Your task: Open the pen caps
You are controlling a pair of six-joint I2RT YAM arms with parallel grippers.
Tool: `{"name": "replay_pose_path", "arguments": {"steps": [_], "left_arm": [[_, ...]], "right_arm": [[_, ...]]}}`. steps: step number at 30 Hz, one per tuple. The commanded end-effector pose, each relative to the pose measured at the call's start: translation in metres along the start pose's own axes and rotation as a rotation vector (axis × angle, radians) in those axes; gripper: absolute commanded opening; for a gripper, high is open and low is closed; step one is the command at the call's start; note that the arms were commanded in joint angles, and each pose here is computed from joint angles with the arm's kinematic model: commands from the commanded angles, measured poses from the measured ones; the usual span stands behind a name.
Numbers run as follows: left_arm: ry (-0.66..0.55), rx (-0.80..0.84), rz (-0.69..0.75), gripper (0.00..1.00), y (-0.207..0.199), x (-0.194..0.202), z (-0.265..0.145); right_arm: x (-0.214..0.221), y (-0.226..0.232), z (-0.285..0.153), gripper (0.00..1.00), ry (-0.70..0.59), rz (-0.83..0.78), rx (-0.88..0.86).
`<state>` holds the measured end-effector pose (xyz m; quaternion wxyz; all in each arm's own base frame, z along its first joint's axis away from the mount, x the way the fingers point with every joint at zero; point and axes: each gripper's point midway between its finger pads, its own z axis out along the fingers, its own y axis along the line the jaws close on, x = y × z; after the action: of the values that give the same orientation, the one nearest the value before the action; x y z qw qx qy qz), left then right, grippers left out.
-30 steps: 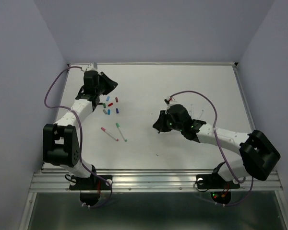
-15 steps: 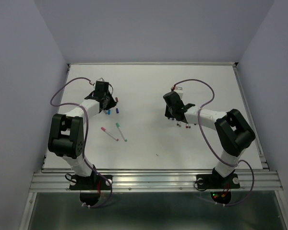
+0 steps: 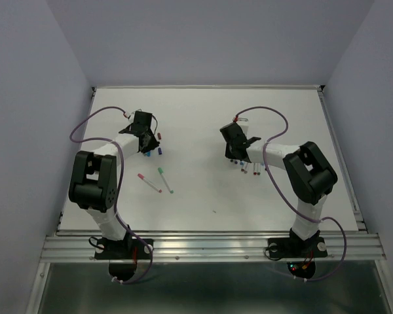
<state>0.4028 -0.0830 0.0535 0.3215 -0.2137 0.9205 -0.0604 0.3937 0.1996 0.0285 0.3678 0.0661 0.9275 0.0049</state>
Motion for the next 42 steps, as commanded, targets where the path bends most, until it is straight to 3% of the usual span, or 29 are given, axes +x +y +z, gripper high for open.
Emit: {"name": "replay_pose_path", "arguments": {"steps": [1, 4, 10, 13, 21, 23, 24, 25, 31, 32, 42], "left_arm": [[-0.031, -0.017, 0.014, 0.35, -0.007, -0.014, -0.003], [-0.023, -0.022, 0.022, 0.36, -0.007, -0.009, 0.001], [0.003, -0.023, 0.03, 0.41, -0.006, -0.001, 0.005], [-0.02, -0.006, 0.023, 0.47, -0.011, -0.008, -0.003], [-0.063, 0.039, 0.015, 0.62, -0.018, -0.015, -0.035], [-0.056, 0.033, 0.008, 0.67, -0.011, -0.004, -0.041], [-0.065, 0.038, 0.001, 0.69, -0.013, -0.006, -0.045], [-0.049, 0.031, 0.002, 0.72, -0.008, 0.003, -0.045], [-0.012, 0.039, 0.005, 0.9, -0.009, 0.033, -0.058], [-0.006, 0.035, 0.005, 0.99, -0.008, 0.036, -0.06], [0.044, 0.005, -0.041, 0.99, -0.006, 0.057, -0.061]], "right_arm": [[-0.016, -0.001, 0.002, 0.19, -0.03, 0.03, 0.03], [-0.016, -0.002, 0.002, 0.25, -0.023, 0.037, 0.039], [-0.018, -0.002, -0.003, 0.29, -0.023, 0.047, 0.034], [-0.025, 0.0, -0.01, 0.41, -0.038, 0.049, 0.019], [-0.042, 0.007, -0.026, 0.55, -0.068, 0.036, -0.031], [-0.051, 0.012, -0.035, 0.76, -0.083, 0.024, -0.07], [-0.054, 0.015, -0.039, 0.76, -0.09, 0.016, -0.09], [-0.058, 0.017, -0.042, 1.0, -0.097, 0.012, -0.106], [-0.068, 0.022, -0.066, 1.0, -0.14, 0.014, -0.192], [-0.066, 0.022, -0.068, 1.0, -0.137, 0.011, -0.2], [-0.056, 0.003, -0.082, 1.0, -0.158, 0.02, -0.186]]}}
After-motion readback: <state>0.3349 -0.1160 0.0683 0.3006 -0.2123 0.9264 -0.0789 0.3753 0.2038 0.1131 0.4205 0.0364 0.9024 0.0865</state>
